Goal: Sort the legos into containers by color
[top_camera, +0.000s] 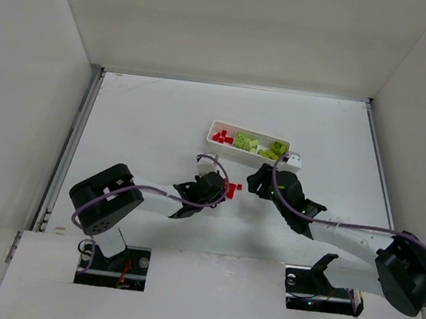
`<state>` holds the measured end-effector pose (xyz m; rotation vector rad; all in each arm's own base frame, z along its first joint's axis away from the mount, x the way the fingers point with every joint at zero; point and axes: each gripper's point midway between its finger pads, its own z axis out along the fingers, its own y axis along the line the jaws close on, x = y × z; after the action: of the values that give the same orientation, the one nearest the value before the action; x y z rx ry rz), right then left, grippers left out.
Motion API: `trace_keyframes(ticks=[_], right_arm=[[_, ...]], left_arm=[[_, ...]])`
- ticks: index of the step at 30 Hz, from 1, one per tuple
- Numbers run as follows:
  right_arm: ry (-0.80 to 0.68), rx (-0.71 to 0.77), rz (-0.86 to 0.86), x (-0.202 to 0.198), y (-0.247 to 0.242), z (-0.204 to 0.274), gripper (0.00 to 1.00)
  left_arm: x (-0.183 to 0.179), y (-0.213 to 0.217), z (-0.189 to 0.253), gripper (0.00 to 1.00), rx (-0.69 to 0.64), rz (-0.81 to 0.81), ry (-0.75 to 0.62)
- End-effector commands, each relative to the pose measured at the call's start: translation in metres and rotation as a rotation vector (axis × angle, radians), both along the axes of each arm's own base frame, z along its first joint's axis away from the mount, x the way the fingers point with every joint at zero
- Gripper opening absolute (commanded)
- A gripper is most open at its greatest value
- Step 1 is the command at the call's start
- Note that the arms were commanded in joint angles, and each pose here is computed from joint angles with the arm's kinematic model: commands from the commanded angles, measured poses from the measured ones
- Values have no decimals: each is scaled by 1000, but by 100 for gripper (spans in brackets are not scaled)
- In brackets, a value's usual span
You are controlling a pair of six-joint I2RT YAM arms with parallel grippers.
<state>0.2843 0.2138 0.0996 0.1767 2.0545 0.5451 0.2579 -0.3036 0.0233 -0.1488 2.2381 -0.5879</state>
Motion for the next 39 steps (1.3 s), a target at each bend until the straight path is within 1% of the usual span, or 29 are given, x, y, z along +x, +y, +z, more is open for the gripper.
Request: trace_keyframes(ticks=[1, 8, 11, 13, 16, 20, 22, 27, 32, 36, 39], right_arm=[[-42, 59, -11, 0, 1, 14, 63], [9, 41, -2, -12, -1, -7, 63], [20, 45, -1, -13, 3, -12, 63], [22, 40, 6, -14, 6, -14, 63], [24, 47, 15, -16, 11, -14, 63], [23, 41, 19, -18, 13, -14, 63], [24, 46, 12, -18, 12, -15, 63], [30, 45, 20, -20, 16, -16, 63], [33, 48, 22, -23, 17, -18, 63], [37, 54, 27, -26, 18, -18, 63], [39, 62, 20, -27, 17, -19, 63]], left_arm=[[-1, 10, 20, 9, -31, 16, -18], [-3, 27, 66, 8, -94, 28, -60], [8, 37, 91, 9, -136, 56, -95], [17, 41, 100, 9, -155, 65, -102], [18, 35, 93, 11, -161, 22, -49], [6, 25, 72, 13, -120, -21, 0], [-2, 16, 64, 16, -103, -52, 11], [-7, 1, 54, 20, -100, -76, 38], [-6, -4, 38, 24, -98, -62, 65], [-2, -1, 24, 24, -84, -41, 81], [-1, -4, 16, 22, -81, -41, 95]])
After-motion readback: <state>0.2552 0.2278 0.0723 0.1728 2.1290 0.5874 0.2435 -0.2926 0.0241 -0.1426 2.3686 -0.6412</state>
